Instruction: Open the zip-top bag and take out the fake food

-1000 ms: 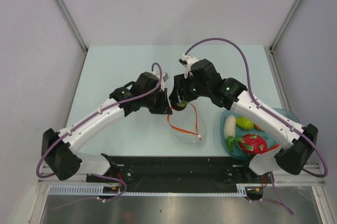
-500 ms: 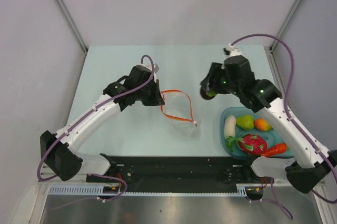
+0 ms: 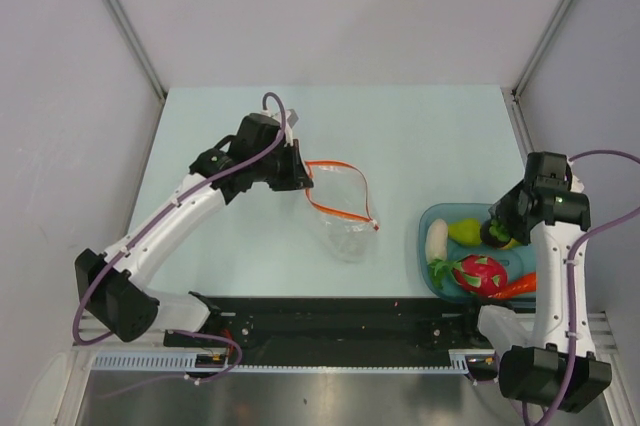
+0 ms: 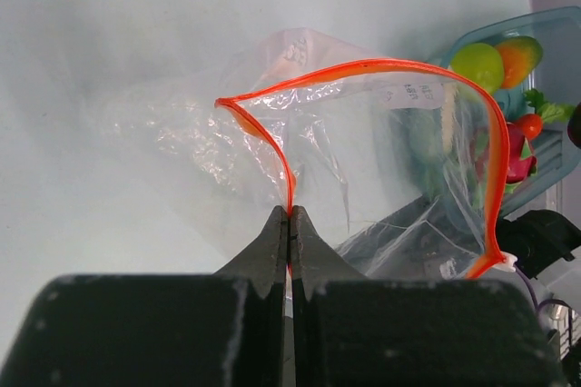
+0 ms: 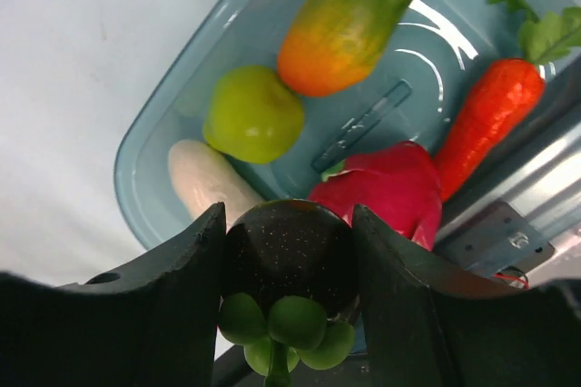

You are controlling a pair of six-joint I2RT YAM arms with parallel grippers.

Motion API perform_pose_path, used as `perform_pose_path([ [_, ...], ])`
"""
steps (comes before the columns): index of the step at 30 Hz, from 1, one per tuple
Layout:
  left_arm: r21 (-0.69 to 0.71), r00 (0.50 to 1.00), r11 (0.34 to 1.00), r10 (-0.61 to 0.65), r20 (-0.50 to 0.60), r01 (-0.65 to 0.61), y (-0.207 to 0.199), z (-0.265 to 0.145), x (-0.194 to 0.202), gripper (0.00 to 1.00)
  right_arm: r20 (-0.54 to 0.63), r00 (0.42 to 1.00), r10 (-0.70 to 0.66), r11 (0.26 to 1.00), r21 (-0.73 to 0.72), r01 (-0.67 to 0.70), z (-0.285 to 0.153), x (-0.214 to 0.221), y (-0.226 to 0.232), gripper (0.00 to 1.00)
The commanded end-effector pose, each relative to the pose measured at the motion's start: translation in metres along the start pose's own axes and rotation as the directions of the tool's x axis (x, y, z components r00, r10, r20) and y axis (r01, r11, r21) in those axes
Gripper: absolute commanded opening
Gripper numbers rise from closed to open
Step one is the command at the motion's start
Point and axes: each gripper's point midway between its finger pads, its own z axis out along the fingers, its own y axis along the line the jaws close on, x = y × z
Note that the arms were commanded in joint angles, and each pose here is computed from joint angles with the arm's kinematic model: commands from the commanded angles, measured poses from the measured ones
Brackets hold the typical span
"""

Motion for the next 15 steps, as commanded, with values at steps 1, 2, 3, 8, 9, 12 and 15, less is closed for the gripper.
perform_pose_path([
  [1,0.076,0.999,0.997,0.033,0.018,-0.034,-0.018,-0.008,-0.012,0.00,0.028,0.999,0.023,0.990,0.138,-0.026,0.003,-0.005,-0.028,0.08],
  [2,0.085,0.999,0.996,0.033,0.012,-0.034,-0.020,-0.010,-0.011,0.00,0.031,0.999,0.016,0.984,0.175,-0.021,0.006,-0.005,-0.035,0.09],
  [3,0.097,0.999,0.995,0.037,0.026,-0.039,-0.024,-0.018,-0.013,0.00,0.042,0.999,0.026,0.975,0.219,-0.035,0.009,-0.007,-0.042,0.17],
  [8,0.094,0.997,0.994,0.046,0.054,-0.051,-0.019,-0.033,-0.005,0.00,0.104,0.994,0.046,0.935,0.346,-0.079,0.013,-0.027,-0.062,0.20],
  [9,0.088,0.997,0.995,0.045,0.058,-0.050,-0.017,-0.034,-0.005,0.00,0.107,0.994,0.032,0.920,0.385,-0.071,0.014,-0.033,-0.066,0.36],
  [12,0.111,0.998,0.993,0.040,0.038,-0.044,-0.021,-0.035,-0.001,0.00,0.107,0.994,0.023,0.898,0.435,-0.067,0.014,-0.041,-0.073,0.67],
  [15,0.128,0.999,0.991,0.033,0.039,-0.038,-0.025,-0.039,-0.001,0.00,0.101,0.995,0.023,0.926,0.374,-0.059,0.019,-0.043,-0.060,0.86],
])
